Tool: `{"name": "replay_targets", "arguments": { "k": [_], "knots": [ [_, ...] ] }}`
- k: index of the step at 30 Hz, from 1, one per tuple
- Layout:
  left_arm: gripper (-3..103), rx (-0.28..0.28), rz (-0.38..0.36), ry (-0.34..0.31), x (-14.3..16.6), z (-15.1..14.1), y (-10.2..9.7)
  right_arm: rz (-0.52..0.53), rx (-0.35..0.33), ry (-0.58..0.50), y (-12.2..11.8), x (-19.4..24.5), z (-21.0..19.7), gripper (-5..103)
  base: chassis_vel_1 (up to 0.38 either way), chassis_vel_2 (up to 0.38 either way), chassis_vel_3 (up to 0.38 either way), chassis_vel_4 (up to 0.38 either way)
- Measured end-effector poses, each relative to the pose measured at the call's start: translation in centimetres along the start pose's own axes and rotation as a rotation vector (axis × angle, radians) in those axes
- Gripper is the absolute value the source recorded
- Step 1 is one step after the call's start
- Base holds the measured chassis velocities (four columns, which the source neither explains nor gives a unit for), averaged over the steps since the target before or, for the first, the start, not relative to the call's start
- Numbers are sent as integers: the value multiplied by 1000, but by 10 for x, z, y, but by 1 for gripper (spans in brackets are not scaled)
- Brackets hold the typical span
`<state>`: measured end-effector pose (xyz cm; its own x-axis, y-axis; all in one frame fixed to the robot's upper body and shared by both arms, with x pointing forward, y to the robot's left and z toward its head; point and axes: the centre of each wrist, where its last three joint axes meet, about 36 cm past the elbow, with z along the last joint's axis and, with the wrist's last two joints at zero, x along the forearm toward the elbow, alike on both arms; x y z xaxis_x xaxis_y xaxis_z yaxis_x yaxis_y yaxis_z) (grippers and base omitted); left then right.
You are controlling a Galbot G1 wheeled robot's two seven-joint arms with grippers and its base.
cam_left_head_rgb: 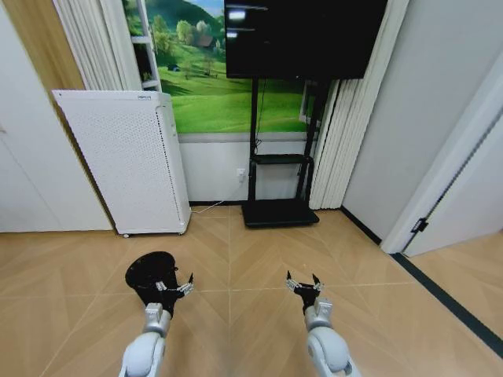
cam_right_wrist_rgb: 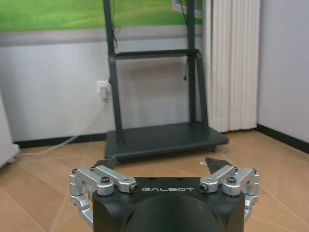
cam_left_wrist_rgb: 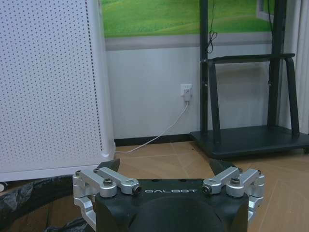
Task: Pick up the trash bin and place the garbage on the floor into it.
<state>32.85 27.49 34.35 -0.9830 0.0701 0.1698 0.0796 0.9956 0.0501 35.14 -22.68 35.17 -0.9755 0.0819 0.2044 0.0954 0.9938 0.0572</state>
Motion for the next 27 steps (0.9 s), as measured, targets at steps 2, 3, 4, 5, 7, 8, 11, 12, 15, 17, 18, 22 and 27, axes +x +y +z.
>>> {"name": "replay_targets", "arguments": {
  "k": [2,3,4,5,7,8,11,12,15,17,18,22,27],
  "knots": [
    [100,4,5,0,2,-4,0,-26,-6,-8,-5,-5,-3,100,0,0,0,0],
    [100,11,10,1,4,-7,0,-58,-6,-17,-10,-11,-4,100,0,0,0,0],
    [100,22,16,8,6,-11,-1,-96,6,-30,-17,-19,-3,100,0,0,0,0],
    [100,22,16,8,6,-11,-1,-96,6,-30,-17,-19,-3,100,0,0,0,0],
    [100,36,33,23,15,-19,2,-167,37,-47,-34,-34,1,100,0,0,0,0],
    [100,36,33,23,15,-19,2,-167,37,-47,-34,-34,1,100,0,0,0,0],
    [100,50,29,32,22,-27,8,-194,52,-59,-44,-43,9,100,0,0,0,0],
    [100,63,25,37,26,-30,10,-196,61,-63,-49,-49,14,100,0,0,0,0],
    [100,66,19,48,31,-33,13,-185,73,-68,-55,-56,21,100,0,0,0,0],
    [100,62,17,54,33,-35,14,-176,78,-70,-58,-59,23,100,0,0,0,0],
    [100,62,17,54,33,-35,14,-176,78,-70,-58,-59,23,100,0,0,0,0],
    [100,65,9,57,37,-38,16,-149,77,-82,-62,-65,22,100,0,0,0,0],
    [100,48,6,72,41,-37,19,-136,63,-84,-64,-66,21,100,0,0,0,0]
  ]
}}
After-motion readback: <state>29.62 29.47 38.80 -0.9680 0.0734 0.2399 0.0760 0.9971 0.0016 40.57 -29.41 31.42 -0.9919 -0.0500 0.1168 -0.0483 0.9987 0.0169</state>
